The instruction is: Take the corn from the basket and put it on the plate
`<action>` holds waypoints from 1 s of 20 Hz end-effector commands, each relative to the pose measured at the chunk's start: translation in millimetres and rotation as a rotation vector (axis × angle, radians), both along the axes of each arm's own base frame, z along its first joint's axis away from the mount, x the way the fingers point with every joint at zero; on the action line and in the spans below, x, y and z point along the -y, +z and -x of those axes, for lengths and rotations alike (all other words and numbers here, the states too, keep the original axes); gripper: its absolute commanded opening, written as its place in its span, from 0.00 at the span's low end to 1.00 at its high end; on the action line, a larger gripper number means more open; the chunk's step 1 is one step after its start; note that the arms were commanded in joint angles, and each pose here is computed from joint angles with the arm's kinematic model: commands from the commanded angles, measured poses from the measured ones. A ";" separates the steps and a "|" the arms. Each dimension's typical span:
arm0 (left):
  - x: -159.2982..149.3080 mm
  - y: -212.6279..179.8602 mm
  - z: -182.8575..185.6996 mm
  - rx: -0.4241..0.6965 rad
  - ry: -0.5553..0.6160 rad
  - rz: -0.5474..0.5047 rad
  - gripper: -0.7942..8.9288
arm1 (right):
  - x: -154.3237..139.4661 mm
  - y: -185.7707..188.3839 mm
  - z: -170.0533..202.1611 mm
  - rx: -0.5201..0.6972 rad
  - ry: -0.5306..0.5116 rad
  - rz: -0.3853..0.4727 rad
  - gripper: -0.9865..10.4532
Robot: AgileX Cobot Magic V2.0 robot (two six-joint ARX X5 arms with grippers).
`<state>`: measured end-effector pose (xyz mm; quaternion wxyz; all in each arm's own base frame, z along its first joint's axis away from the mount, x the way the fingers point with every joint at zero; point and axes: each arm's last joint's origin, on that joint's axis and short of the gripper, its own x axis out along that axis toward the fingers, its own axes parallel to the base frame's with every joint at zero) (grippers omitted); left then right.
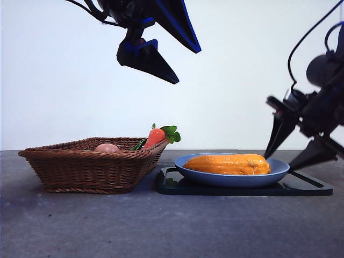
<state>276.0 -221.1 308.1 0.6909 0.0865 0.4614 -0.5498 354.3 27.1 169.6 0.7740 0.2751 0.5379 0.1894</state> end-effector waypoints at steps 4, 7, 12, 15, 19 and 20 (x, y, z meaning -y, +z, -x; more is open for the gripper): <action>1.1 5.9 -1.7 0.021 -0.009 0.011 0.43 | 3.6 66.2 29.3 0.128 0.032 0.067 0.30; 0.7 5.7 -1.8 0.018 -0.007 0.009 0.43 | -4.1 103.1 62.2 0.184 0.067 0.153 0.30; 0.0 5.4 -1.4 0.011 -0.007 0.004 0.43 | -25.5 146.1 118.3 0.269 0.191 0.162 0.30; 0.0 5.3 -1.3 0.010 -0.007 0.003 0.41 | -41.9 149.8 146.2 0.280 0.267 0.213 0.26; -1.2 4.3 0.4 -0.010 -0.007 -0.011 0.22 | -59.4 131.4 165.6 0.265 0.358 0.251 0.17; -1.3 4.2 0.5 -0.011 -0.007 -0.012 0.14 | -63.1 123.9 167.5 0.255 0.380 0.251 0.12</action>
